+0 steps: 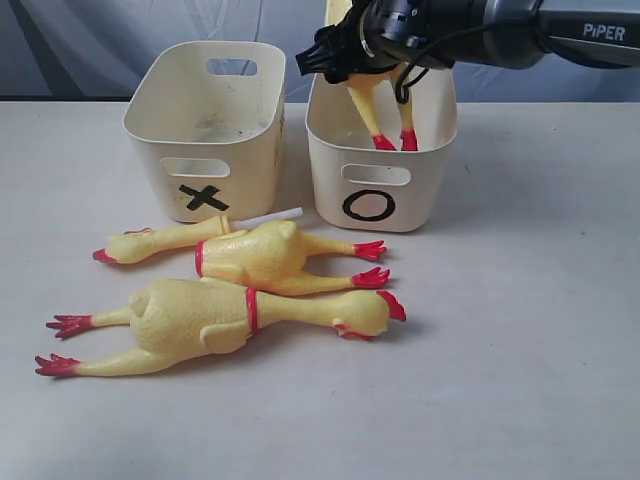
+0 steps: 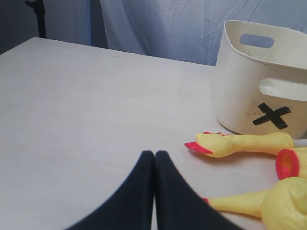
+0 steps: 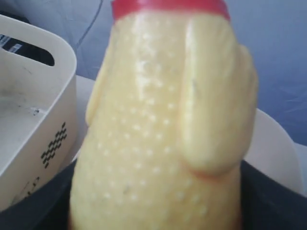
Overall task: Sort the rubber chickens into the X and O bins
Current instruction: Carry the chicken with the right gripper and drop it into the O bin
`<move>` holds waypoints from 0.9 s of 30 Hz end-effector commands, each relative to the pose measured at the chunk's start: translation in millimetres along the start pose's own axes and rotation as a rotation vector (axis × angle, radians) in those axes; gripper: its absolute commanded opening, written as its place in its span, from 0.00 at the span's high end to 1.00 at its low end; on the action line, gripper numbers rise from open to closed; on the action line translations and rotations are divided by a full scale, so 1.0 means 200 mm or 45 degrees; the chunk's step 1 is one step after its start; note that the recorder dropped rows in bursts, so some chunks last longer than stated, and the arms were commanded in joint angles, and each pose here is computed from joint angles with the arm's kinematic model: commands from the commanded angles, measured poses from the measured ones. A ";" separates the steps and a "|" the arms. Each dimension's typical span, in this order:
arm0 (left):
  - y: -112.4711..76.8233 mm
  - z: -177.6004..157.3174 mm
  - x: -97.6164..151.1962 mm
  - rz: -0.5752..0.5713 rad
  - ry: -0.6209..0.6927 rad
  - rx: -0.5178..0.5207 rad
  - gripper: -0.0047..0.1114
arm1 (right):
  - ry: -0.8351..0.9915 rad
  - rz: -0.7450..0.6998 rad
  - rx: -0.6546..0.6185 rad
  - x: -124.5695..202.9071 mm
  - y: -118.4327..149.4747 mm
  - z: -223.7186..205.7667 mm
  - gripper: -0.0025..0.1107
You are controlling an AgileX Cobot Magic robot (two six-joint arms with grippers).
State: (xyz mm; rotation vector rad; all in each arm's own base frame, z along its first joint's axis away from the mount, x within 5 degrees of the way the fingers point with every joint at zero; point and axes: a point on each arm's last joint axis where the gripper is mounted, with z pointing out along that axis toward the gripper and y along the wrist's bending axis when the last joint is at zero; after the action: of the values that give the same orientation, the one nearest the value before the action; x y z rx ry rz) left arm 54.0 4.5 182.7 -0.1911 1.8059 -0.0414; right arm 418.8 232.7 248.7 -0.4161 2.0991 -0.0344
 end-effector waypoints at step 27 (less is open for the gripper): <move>0.00 0.00 -0.01 0.004 -0.017 0.010 0.96 | 0.143 -0.145 0.041 0.00 -0.04 -0.08 0.11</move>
State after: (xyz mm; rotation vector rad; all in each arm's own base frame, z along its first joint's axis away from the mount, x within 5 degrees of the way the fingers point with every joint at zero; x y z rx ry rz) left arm 54.0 4.5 182.7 -0.1911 1.8059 -0.0414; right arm 409.5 226.4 255.5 -0.5115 2.1748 -0.1186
